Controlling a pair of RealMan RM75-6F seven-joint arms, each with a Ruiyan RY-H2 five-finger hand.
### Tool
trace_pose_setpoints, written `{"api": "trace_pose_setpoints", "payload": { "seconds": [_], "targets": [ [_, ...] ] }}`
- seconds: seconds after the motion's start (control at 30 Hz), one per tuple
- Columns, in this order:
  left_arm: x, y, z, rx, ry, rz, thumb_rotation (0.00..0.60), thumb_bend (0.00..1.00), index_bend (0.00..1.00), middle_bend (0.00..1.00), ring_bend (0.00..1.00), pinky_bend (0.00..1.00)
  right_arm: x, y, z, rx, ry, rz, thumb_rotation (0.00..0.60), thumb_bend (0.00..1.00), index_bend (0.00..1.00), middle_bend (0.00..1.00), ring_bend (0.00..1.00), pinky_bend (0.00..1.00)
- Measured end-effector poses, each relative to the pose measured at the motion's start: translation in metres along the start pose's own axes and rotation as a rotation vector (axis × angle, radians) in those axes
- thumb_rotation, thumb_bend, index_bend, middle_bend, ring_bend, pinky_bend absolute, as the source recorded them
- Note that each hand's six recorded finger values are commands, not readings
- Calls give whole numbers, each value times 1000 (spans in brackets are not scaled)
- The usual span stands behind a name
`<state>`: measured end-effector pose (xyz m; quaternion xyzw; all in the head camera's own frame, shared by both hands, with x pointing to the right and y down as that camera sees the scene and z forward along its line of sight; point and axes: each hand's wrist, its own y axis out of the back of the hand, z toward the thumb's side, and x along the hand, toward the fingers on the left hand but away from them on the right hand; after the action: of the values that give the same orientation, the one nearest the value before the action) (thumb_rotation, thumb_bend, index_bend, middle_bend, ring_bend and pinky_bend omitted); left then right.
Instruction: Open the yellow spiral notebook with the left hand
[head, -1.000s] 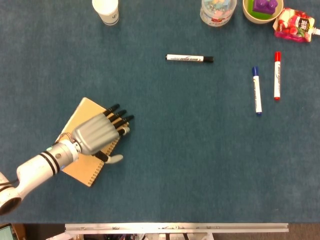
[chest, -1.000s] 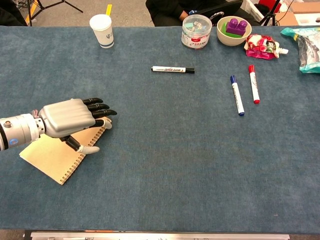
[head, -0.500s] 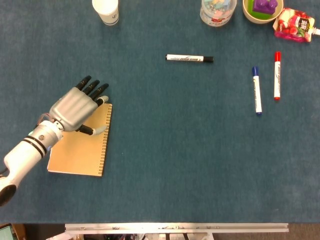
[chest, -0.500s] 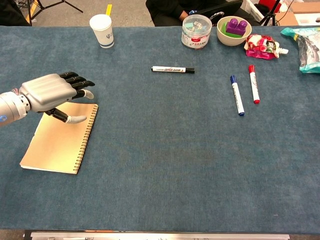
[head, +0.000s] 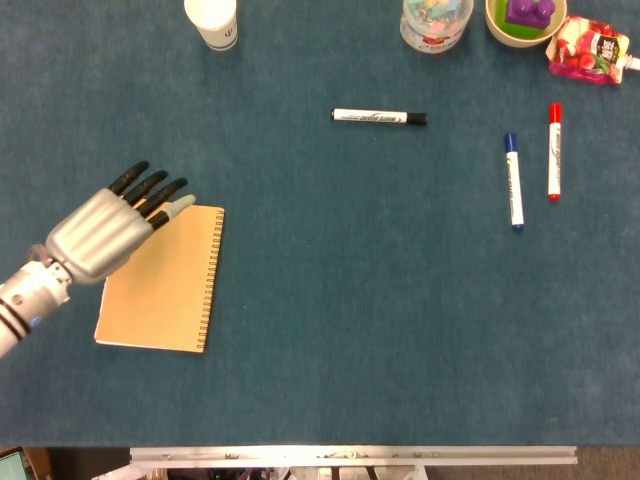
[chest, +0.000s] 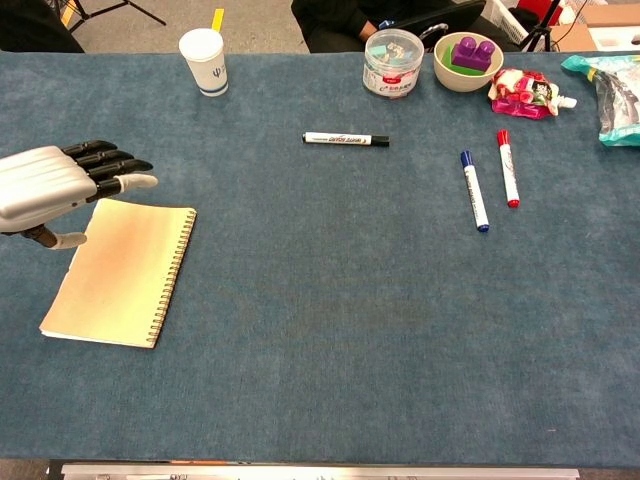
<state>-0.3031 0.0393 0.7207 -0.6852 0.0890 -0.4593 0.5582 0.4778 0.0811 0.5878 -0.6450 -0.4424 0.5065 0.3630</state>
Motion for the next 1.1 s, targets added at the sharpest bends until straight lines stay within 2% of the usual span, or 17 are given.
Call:
{"api": "trace_pose_setpoints", "payload": {
  "seconds": [0.13, 0.47, 0.83, 1.1],
  "targets": [
    [-13, -14, -8, 37, -24, -26, 600, 229, 0, 0, 0, 0, 0, 0, 0, 3, 0, 1, 600, 394, 363, 323, 222, 291],
    [-35, -46, -21, 65, -20, -80, 600, 229, 0, 0, 0, 0, -1, -1, 4, 8, 5, 5, 600, 394, 363, 323, 222, 291],
    [-54, -65, -20, -11, 11, -68, 600, 229, 0, 0, 0, 0, -2, -1, 8, 10, 12, 7, 600, 395, 363, 323, 222, 291],
    [-57, -74, -5, -38, -17, -65, 600, 229, 0, 0, 0, 0, -1, 0, 9, 10, 14, 5, 600, 394, 363, 323, 222, 291]
  ]
}}
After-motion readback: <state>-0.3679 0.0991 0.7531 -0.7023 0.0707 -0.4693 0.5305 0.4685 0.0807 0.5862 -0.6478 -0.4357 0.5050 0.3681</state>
